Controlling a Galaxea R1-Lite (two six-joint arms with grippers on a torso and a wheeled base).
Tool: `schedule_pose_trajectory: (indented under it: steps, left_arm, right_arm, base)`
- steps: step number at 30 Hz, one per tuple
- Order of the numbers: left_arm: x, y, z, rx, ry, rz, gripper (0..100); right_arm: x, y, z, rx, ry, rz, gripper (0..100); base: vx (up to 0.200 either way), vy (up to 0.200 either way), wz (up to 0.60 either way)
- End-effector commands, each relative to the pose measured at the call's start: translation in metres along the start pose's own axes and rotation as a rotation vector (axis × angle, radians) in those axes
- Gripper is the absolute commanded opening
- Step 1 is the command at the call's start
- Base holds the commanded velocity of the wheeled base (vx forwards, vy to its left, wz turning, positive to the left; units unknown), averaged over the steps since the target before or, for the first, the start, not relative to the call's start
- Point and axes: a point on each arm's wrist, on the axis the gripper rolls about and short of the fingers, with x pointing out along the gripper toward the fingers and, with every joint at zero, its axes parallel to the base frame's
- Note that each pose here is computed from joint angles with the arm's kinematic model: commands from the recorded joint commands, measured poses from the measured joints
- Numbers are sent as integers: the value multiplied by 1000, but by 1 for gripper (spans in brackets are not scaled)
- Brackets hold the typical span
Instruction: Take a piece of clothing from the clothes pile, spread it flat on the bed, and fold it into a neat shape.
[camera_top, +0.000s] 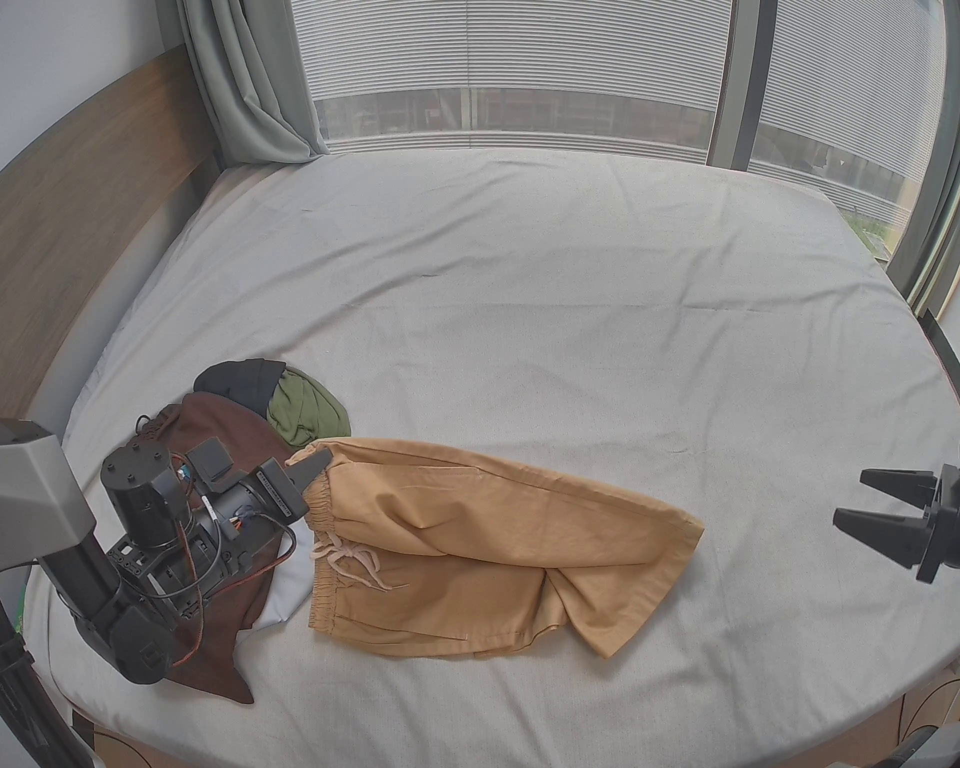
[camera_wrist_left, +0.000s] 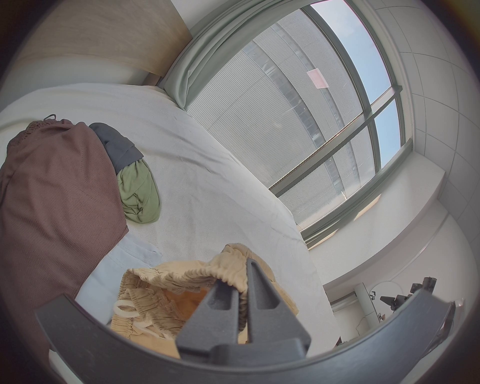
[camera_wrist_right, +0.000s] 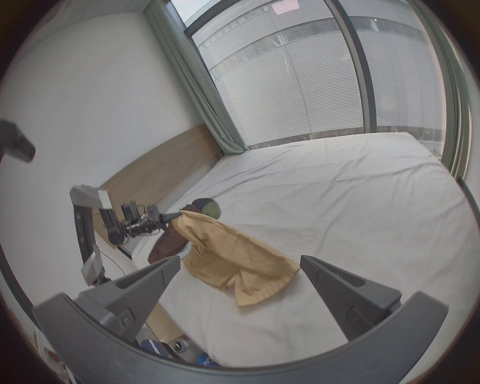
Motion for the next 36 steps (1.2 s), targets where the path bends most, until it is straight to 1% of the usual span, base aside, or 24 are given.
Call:
schedule_pose_trajectory:
  steps: [1,2,6,7,8,9,10,11,16,23,30,33,36]
  left_arm:
    - [0,1,-1,3,2,3,0]
    - [0,1,-2,14,9,5,0]
    - [3,7,-5,42,20,24,0]
    - [3,8,-5,42,18,24,0]
    - [3,8,-5,41,19,25,0]
    - [3,8,-5,41,19,25,0]
    - [3,8,-4,42,15,25,0]
    - [3,8,-5,42,17,25,0]
    - [4,7,-2,44,6,18,0]
    - [4,6,-2,45,4,15,0]
    - [4,5,-1,45,3,14,0]
    - [4,5,-1,45,3,14,0]
    - [4,5,-1,46,3,12,0]
  right_arm:
    - [26,-13,-1,92,58,41,100]
    - [34,-17,-1,121,56,44,100]
    - [49,-25,-3,146,65,63,100]
    - [53,-26,-4,153,78,81,100]
    - [58,-26,-5,159,92,124,100]
    - [58,-26,-5,159,92,124,100]
    - [65,-28,-6,171,105,172,100]
    - [69,-30,-7,176,109,177,100]
    - [83,-40,-15,194,126,170,100]
    - [102,-53,-28,253,174,154,100]
    - [120,-64,-44,269,189,146,100]
    - [124,-66,-47,290,189,141,100]
    - [129,-66,-49,333,180,148,100]
  base:
    - [0,0,0]
    - [0,0,0]
    - [0,0,0]
    - [0,0,0]
    - [0,0,0]
    - [0,0,0]
    - [0,0,0]
    - [0,0,0]
    - [0,0,0]
    - [0,0,0]
    - [0,0,0]
    - [0,0,0]
    - [0,0,0]
